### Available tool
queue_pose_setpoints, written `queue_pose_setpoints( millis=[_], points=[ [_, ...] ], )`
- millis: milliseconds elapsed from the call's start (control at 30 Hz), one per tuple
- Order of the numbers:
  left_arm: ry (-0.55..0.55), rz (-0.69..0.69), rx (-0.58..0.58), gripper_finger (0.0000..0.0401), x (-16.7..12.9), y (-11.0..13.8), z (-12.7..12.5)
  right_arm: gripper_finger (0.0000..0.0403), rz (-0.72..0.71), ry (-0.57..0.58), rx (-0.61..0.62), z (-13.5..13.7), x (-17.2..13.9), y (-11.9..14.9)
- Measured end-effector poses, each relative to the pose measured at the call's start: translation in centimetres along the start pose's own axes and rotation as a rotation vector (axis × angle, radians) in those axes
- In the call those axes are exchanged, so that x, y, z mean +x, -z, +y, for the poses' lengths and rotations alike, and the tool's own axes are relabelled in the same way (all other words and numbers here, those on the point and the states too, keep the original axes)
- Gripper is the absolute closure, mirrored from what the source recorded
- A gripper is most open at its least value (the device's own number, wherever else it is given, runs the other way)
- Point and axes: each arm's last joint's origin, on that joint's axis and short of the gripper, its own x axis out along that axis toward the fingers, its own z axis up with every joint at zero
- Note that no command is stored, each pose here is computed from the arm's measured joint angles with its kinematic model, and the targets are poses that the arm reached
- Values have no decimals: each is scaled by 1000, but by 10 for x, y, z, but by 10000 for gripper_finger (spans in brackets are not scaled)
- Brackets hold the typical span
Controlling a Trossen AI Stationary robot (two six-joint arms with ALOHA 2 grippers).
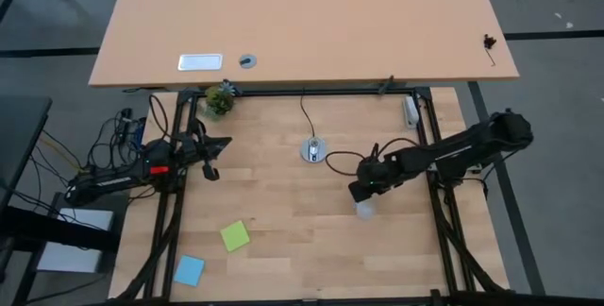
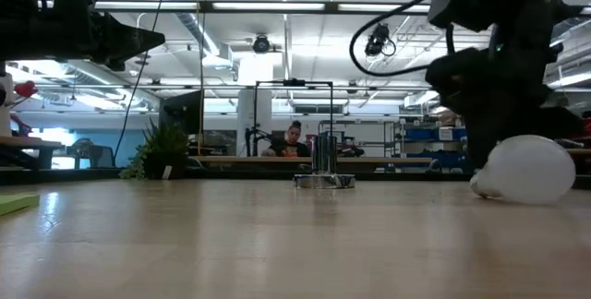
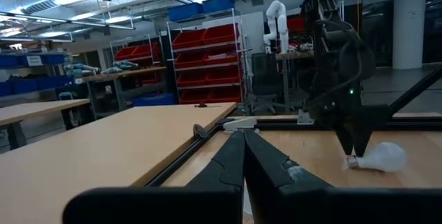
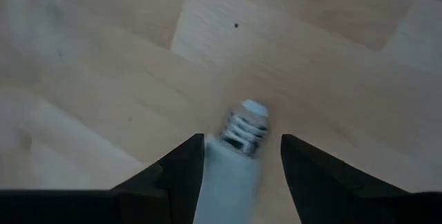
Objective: Screw lightbulb
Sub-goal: Insert the lightbulb into the lamp
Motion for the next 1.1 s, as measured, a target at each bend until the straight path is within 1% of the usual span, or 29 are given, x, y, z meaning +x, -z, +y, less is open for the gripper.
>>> queue_pose_setpoints(
  millis=[133, 367, 533, 733, 867, 1000, 1100],
  points=[
    [0, 0, 0, 389, 0, 0, 0, 201, -22, -28, 5, 7, 13, -3],
    [0, 0, 0, 389, 0, 0, 0, 202, -18, -10, -22, 9, 26, -4],
    [0, -1, 0, 389, 0, 0, 0, 211, -24, -22, -119, 9, 24, -4],
    [0, -1, 0, 389, 0, 0, 0, 235, -56, -43, -245, 10, 19, -5],
    [0, -1, 0, 389, 0, 0, 0, 254, -56, -33, -318, 9, 20, -6],
    [0, -1, 0, 389, 0, 0, 0, 273, -64, -34, -369, 9, 20, -10],
    [0, -1, 0, 389, 0, 0, 0, 279, -81, -51, -405, 10, 19, -15]
  ],
)
